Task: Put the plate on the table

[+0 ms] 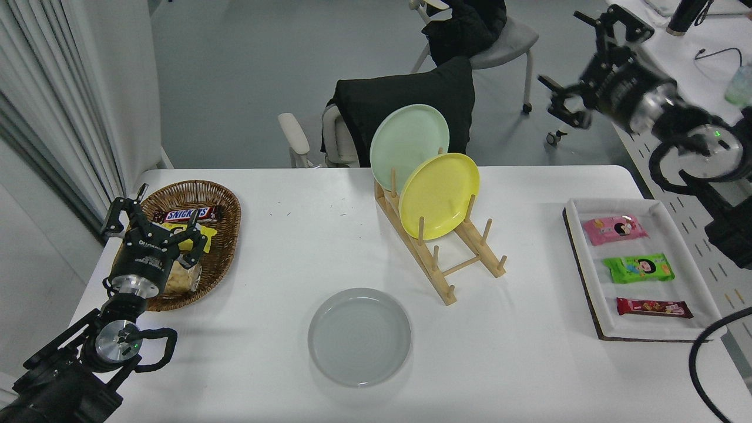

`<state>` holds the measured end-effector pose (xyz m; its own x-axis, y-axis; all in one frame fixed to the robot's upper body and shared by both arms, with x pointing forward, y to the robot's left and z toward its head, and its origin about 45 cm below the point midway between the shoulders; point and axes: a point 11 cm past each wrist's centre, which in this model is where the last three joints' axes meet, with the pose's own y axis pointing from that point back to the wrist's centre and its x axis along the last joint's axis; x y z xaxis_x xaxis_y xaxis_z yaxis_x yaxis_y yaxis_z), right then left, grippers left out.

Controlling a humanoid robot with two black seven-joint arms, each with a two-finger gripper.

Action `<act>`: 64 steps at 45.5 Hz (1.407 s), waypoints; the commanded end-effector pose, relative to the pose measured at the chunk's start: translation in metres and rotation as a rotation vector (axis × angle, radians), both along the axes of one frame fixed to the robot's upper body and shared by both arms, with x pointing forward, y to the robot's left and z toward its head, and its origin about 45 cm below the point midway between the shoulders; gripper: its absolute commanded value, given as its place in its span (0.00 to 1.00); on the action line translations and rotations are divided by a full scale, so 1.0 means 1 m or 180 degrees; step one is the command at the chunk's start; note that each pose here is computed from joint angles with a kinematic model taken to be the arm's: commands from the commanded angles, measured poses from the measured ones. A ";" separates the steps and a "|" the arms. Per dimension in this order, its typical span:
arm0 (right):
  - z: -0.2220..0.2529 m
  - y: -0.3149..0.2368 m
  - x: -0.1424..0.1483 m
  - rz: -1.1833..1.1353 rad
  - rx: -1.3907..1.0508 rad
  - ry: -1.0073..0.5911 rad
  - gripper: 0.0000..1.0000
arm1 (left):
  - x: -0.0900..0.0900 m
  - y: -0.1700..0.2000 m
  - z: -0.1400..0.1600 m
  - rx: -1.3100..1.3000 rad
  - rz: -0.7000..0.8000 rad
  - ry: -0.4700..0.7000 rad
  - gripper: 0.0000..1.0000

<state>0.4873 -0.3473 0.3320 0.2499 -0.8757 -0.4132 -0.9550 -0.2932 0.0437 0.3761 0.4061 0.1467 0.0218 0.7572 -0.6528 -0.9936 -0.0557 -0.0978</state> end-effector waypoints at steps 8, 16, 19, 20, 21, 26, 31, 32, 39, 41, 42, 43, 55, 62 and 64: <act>-0.088 -0.047 -0.057 -0.0154 0.0602 0.0205 1.00 | 0.000 0.000 0.000 0.0000 -0.0001 0.0001 0.98; -0.120 -0.065 -0.078 -0.0496 0.1071 0.0229 1.00 | 0.000 0.000 0.000 0.0000 -0.0001 0.0001 0.98; -0.131 -0.074 -0.089 -0.0654 0.1264 0.0212 1.00 | 0.000 0.000 0.000 0.0000 -0.0001 0.0002 0.98; -0.136 -0.077 -0.092 -0.0698 0.1296 0.0224 1.00 | 0.000 0.000 0.000 0.0001 -0.0002 0.0001 0.98; -0.139 -0.079 -0.096 -0.0729 0.1300 0.0241 1.00 | 0.000 0.000 0.000 0.0000 -0.0001 0.0001 0.98; -0.170 -0.088 -0.114 -0.0896 0.1273 0.0463 1.00 | 0.000 0.000 0.000 0.0000 -0.0001 0.0001 0.98; -0.198 -0.103 -0.127 -0.1228 0.1336 0.0554 1.00 | 0.000 0.000 0.000 0.0000 0.0002 -0.0002 0.98; -0.199 -0.107 -0.128 -0.1303 0.1339 0.0503 1.00 | 0.000 0.000 0.000 0.0000 0.0002 -0.0002 0.98; -0.224 -0.105 -0.139 -0.1724 0.1546 0.0346 1.00 | 0.000 0.000 0.000 0.0000 0.0002 -0.0002 0.98; -0.229 -0.100 -0.140 -0.1669 0.1512 0.0400 1.00 | 0.000 0.000 0.000 0.0000 -0.0001 0.0001 0.98; -0.231 -0.095 -0.140 -0.1603 0.1473 0.0434 1.00 | 0.000 0.000 0.000 0.0000 0.0002 -0.0002 0.98; -0.235 -0.089 -0.140 -0.1525 0.1431 0.0482 1.00 | 0.000 0.000 0.000 0.0000 0.0002 -0.0002 0.98; -0.242 -0.061 -0.138 -0.1179 0.1435 0.0551 1.00 | 0.000 0.000 0.000 0.0000 0.0002 -0.0002 0.98; -0.240 -0.057 -0.134 -0.1153 0.1459 0.0537 1.00 | 0.000 0.000 0.000 0.0000 0.0002 -0.0002 0.98; -0.238 -0.057 -0.132 -0.1151 0.1459 0.0519 1.00 | 0.000 0.000 0.000 0.0000 0.0002 -0.0002 0.98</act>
